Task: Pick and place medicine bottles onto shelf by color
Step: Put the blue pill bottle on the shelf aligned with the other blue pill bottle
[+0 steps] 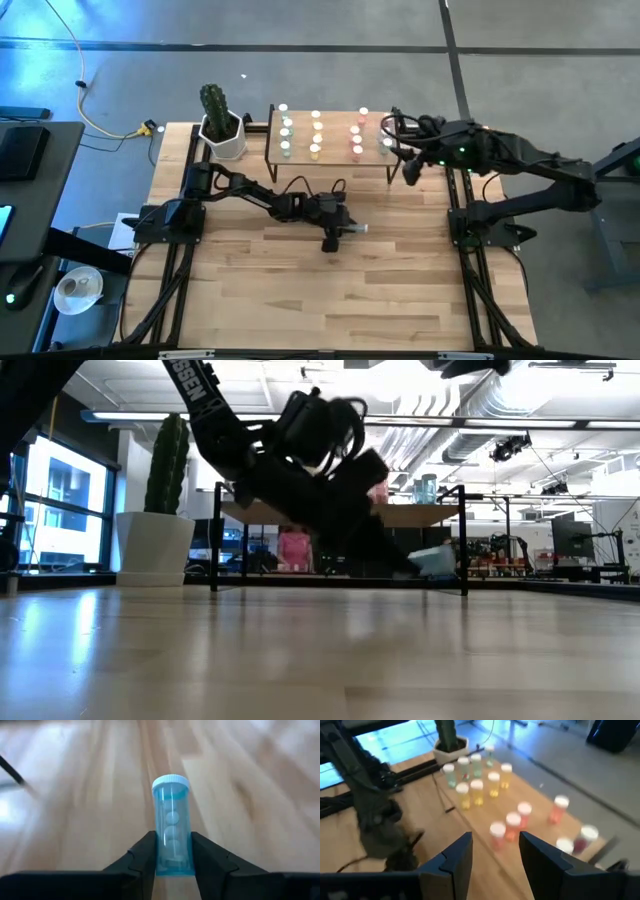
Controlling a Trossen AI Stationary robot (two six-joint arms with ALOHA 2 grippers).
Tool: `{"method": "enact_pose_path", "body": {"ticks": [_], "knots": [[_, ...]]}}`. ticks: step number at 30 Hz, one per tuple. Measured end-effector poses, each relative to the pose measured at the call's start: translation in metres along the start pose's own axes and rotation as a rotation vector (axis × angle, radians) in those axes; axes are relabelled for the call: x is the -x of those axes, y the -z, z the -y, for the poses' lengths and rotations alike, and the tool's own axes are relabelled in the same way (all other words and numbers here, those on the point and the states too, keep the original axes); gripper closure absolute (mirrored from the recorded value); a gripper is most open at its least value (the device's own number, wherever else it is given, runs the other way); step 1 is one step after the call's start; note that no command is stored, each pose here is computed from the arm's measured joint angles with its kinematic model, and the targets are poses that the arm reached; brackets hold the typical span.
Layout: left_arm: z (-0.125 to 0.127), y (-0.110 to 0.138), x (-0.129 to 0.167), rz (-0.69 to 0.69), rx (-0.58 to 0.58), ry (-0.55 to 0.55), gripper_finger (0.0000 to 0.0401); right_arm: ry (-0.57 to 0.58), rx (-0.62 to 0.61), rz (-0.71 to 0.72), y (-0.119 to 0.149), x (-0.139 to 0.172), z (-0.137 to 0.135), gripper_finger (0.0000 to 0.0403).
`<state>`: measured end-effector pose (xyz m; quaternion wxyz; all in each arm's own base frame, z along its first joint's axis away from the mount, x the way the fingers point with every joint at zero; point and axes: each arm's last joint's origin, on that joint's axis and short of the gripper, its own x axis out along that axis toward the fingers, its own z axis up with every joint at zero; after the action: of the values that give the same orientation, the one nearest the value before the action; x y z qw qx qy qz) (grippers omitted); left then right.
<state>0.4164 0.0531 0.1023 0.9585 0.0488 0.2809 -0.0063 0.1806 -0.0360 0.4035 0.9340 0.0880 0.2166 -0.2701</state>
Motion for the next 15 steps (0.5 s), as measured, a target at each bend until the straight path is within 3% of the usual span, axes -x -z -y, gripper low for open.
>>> {"method": "enact_pose_path", "body": {"ticks": [6,15], "knots": [[-0.003,-0.021,0.002,0.219,0.041,-0.029,0.0309,-0.057,-0.106,-0.059,0.008,0.015,0.006,0.0247],[-0.008,-0.058,0.012,0.523,0.038,-0.071,0.0307,-0.129,-0.299,-0.151,0.012,0.012,0.003,0.0216]]}}
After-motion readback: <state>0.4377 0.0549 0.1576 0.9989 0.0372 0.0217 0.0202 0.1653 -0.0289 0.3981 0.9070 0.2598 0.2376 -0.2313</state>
